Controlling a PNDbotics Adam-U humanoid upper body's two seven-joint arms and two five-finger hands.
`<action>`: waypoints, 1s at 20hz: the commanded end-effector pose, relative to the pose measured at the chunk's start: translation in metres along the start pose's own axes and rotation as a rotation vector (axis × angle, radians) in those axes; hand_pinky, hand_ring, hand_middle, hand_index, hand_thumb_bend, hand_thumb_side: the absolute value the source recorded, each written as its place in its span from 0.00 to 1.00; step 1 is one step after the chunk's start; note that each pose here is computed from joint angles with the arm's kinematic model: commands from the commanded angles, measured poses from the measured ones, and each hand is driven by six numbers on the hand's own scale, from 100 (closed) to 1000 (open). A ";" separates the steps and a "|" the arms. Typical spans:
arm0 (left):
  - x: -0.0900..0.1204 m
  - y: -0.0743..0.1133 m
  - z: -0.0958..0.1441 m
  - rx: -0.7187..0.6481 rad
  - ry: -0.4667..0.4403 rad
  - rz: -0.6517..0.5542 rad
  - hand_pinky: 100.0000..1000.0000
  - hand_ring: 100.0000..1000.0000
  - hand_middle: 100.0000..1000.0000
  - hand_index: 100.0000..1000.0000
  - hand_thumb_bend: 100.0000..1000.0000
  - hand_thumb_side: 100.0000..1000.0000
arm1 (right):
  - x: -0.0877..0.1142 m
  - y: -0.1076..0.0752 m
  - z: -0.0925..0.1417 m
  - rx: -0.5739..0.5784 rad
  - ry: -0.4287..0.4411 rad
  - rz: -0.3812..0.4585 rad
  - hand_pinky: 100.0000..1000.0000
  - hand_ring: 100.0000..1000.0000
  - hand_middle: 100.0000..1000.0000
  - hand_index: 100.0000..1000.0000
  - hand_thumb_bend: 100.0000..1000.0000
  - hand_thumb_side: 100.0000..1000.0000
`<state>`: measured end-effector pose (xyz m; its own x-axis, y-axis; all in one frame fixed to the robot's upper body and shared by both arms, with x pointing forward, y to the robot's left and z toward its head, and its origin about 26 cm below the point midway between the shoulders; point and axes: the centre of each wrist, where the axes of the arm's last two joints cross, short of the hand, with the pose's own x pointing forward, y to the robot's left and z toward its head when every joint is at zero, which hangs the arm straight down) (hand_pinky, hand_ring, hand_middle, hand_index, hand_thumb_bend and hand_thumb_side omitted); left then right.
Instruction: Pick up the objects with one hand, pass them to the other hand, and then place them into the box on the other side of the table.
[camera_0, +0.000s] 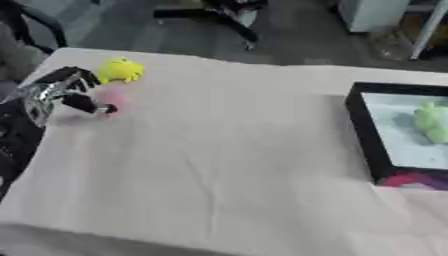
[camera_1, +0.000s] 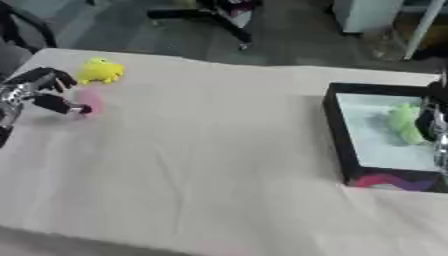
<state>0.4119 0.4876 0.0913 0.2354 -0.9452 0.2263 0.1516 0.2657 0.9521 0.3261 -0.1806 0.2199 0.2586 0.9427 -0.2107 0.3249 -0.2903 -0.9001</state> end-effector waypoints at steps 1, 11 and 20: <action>0.001 0.012 -0.001 0.057 -0.020 0.049 0.75 0.59 0.58 0.70 0.51 0.35 | -0.001 -0.013 -0.001 -0.050 0.001 -0.024 0.95 0.91 0.91 1.00 0.00 0.07; 0.019 0.035 -0.002 0.192 -0.153 0.139 0.64 0.39 0.33 0.44 0.12 0.07 | 0.005 -0.016 0.002 -0.050 -0.038 -0.040 0.95 0.91 0.91 1.00 0.00 0.08; 0.136 0.043 0.003 -0.146 -0.787 0.376 0.68 0.40 0.34 0.44 0.14 0.18 | 0.063 -0.051 0.026 -0.080 -0.488 -0.090 1.00 0.92 0.91 1.00 0.22 0.24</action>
<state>0.4442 0.3876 0.1447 -0.3471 -0.6955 0.6292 0.2808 0.5631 0.7772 0.3077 -0.1098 0.2363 -0.1668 0.9418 -0.2918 0.3805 -0.2116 -0.9003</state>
